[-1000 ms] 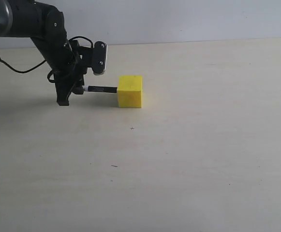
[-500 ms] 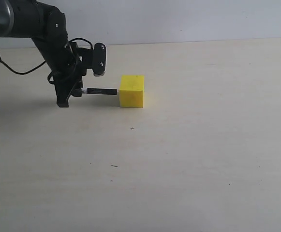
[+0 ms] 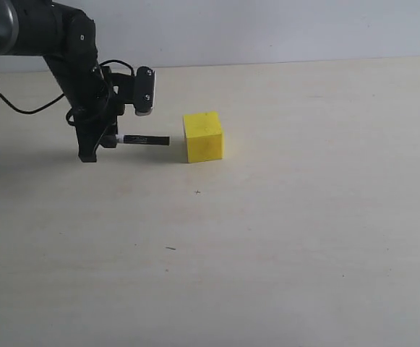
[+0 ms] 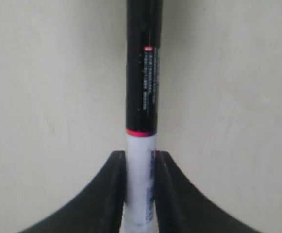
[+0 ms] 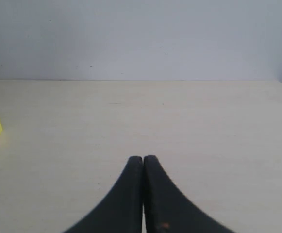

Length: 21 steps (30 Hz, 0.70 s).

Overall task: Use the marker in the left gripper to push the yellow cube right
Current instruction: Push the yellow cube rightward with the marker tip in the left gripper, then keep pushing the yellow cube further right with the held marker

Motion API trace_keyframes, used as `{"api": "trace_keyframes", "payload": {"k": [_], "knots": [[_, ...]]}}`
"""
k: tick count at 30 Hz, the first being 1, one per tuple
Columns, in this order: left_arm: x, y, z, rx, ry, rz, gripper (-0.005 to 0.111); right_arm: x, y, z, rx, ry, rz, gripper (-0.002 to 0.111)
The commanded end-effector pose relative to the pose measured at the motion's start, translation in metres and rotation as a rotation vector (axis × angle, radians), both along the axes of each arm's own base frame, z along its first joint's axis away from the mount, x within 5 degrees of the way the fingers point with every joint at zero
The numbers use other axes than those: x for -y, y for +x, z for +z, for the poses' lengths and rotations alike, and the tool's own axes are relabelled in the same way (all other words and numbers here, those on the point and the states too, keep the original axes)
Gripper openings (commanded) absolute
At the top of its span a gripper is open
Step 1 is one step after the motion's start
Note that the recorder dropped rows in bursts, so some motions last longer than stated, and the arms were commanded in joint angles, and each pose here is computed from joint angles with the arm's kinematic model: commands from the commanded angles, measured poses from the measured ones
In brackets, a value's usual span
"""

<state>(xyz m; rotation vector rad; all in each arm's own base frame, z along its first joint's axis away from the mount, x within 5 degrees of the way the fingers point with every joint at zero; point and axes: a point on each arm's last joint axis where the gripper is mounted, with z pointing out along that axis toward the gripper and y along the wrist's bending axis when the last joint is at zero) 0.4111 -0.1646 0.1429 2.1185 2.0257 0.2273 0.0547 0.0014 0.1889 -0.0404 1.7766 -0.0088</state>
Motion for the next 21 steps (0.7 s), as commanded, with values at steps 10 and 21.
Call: {"api": "trace_keyframes", "payload": {"k": [10, 21], "knots": [[0.029, 0.003, 0.004, 0.118, -0.130, -0.001, 0.000, 0.000, 0.000, 0.000, 0.012, 0.002, 0.004, 0.000], [0.020, -0.001, 0.001, 0.029, -0.113, 0.044, 0.000, 0.000, 0.000, 0.000, 0.012, 0.002, 0.004, 0.000]]}}
